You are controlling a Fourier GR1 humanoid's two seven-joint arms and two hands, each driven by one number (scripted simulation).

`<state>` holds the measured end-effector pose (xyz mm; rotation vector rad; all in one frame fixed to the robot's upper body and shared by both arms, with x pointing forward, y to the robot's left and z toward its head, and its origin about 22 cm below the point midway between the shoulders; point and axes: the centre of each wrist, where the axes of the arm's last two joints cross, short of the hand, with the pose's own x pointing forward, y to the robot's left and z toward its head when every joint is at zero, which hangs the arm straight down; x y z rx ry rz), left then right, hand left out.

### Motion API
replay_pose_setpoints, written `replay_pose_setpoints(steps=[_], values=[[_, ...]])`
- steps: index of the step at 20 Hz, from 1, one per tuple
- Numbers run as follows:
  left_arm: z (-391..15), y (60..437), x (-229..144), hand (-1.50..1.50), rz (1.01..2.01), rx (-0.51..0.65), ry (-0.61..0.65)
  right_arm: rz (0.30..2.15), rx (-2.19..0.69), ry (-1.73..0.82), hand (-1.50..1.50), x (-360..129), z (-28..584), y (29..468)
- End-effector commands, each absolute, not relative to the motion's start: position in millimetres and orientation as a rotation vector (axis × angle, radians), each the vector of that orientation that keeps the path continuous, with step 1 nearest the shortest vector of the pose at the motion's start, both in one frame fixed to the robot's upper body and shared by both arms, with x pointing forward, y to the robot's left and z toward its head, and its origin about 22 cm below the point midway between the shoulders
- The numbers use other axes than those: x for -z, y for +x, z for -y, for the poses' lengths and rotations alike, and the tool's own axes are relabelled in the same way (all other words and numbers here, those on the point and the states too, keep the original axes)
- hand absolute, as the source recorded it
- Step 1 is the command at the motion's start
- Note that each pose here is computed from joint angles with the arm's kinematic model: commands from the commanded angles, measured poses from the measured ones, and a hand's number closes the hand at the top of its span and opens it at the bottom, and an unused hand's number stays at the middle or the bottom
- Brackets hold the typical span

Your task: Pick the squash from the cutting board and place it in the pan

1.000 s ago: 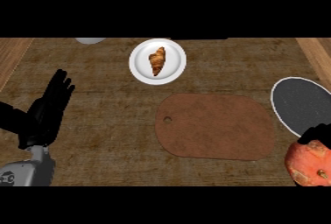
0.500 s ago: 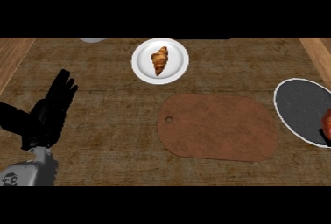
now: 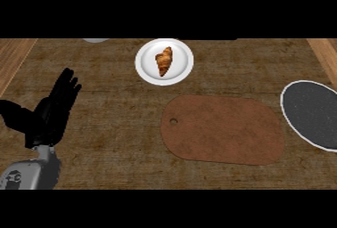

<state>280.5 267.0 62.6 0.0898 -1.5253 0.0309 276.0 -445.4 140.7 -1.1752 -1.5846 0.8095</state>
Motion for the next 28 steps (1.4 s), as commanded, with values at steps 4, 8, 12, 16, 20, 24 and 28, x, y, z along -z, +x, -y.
replay_pose_setpoints(steps=[4,8,12,16,20,24,28], values=[[-262.1,287.1,-56.2,0.0,1.523,-0.022,0.076,1.61,-0.865,-1.051,1.5,-95.6,466.8,318.1],[-264.4,282.3,-61.9,0.0,1.52,-0.032,0.099,1.591,-0.898,-1.056,1.5,-62.4,472.7,320.9],[-275.5,276.5,-65.1,0.0,1.54,-0.031,0.08,1.444,-0.837,-1.038,1.5,-49.9,480.7,324.5],[-259.3,287.7,-71.2,0.0,1.52,-0.02,0.058,1.314,-0.762,-0.955,-1.5,-18.5,472.9,319.4],[-264.8,282.6,-70.2,0.0,1.526,-0.012,0.052,1.325,-0.757,-0.87,-1.5,-22.9,482.7,318.3],[-248.3,281.9,-63.2,0.0,1.541,-0.022,0.071,1.51,-0.63,-0.836,-1.5,-40.1,509.4,304.4],[-258.1,277.4,-63.1,0.0,1.538,-0.028,0.078,1.598,-0.418,-0.715,-1.5,-48.7,526.7,292.7]])
